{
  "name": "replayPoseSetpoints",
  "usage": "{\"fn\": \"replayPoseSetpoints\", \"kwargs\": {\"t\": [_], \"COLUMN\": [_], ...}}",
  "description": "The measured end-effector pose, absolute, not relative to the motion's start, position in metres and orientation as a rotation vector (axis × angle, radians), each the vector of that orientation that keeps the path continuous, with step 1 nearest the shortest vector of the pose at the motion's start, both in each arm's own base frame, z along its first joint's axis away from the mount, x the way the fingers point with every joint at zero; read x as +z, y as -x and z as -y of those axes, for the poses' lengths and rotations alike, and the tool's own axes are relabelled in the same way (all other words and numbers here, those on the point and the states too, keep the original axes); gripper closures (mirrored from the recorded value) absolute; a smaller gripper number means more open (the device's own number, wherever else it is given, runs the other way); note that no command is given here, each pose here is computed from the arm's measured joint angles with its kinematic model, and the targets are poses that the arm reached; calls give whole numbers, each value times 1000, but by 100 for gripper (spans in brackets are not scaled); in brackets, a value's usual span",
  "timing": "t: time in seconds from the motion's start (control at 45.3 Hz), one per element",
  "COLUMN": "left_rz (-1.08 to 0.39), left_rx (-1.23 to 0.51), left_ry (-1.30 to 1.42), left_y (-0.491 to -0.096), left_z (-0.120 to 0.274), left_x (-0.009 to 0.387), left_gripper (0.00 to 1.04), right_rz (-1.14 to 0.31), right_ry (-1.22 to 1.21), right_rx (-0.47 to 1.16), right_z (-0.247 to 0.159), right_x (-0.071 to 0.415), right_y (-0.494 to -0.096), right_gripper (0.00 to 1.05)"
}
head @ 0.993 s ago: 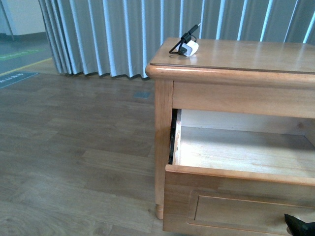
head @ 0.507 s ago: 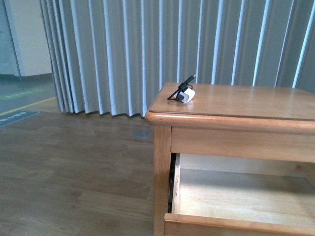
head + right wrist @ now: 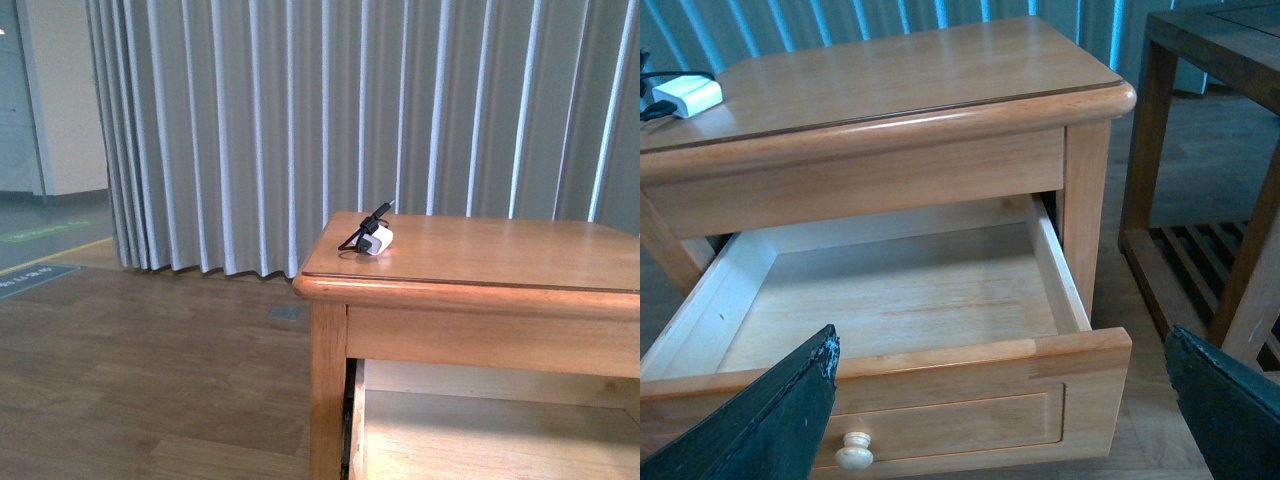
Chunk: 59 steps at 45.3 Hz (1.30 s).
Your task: Put charger into drawer
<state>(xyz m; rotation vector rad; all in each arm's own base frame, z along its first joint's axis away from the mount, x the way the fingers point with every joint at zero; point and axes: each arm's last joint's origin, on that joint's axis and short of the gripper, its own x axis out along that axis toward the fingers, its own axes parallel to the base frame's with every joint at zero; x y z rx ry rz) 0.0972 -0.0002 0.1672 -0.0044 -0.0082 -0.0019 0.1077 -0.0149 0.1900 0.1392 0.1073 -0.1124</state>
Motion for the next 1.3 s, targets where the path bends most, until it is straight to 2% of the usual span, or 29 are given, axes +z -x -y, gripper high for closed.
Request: {"fn": "replayPoseSetpoints", "kwargs": {"t": [0.154, 0.265, 0.485, 0.529, 0.86, 0.949, 1.125, 1.301], "left_rz": [8, 8, 8, 8, 31, 111, 88, -56], "left_rx": [-2, -2, -2, -3, 29, 50, -67, -176], "left_ry": [4, 4, 4, 4, 25, 96, 136, 148], "left_y": [-97, -97, -97, -97, -98, -106, -147, -221], "left_z": [0, 0, 0, 0, 1, 6, 34, 76], "left_x": [167, 167, 167, 167, 169, 180, 200, 207], "left_gripper": [6, 6, 6, 6, 6, 6, 6, 6], "right_rz": [-108, -39, 0, 0, 2, 2, 2, 2], "right_ry": [-148, -68, -11, -5, -4, -4, -4, -4], "right_rx": [-101, -19, -11, 2, -2, -2, -3, -2], "right_z": [15, 14, 2, 1, 0, 0, 0, 0], "right_x": [189, 182, 180, 179, 179, 179, 179, 179], "right_y": [-107, -100, -98, -98, -98, -98, -98, -98], "right_gripper": [9, 25, 60, 57, 6, 9, 8, 8]}}
